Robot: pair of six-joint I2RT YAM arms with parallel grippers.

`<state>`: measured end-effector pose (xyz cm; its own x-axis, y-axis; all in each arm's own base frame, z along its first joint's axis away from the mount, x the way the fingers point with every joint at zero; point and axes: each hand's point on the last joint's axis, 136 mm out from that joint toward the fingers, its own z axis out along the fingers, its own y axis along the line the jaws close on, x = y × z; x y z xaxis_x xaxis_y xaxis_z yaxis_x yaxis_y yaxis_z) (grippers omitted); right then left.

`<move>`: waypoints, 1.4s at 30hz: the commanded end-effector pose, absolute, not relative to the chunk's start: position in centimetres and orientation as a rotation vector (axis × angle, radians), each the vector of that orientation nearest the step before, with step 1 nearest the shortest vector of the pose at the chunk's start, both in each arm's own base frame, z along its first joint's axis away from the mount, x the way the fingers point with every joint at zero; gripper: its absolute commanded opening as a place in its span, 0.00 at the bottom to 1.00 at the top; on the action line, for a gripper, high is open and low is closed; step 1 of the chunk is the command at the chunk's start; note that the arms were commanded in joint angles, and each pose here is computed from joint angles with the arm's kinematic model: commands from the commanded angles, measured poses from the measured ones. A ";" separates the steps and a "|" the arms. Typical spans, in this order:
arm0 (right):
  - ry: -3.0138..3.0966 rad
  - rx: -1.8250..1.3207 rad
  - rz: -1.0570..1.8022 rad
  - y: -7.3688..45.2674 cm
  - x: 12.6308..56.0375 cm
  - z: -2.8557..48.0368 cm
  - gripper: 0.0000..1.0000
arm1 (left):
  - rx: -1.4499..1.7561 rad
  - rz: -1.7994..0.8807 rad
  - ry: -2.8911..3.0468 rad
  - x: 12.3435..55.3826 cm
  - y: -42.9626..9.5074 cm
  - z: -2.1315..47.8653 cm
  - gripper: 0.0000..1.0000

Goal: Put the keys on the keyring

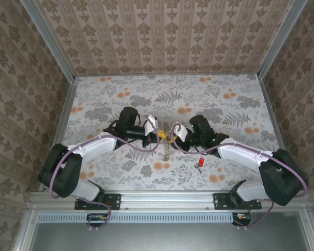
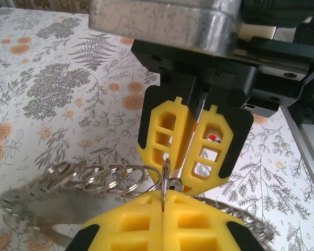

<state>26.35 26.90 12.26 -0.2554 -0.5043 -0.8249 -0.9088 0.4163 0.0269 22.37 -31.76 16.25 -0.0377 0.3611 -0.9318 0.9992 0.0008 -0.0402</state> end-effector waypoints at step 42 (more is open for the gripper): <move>1.859 -1.108 0.665 27.1 27.9 15.3 0.02 | 1.460 -1.060 1.449 22.2 -31.8 17.5 0.00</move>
<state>27.46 26.80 14.86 -0.2468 -0.4423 -0.8622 -0.8823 0.4705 0.0112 22.72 -31.57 15.92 -0.0540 0.3682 -0.9282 0.9985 0.0165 -0.0515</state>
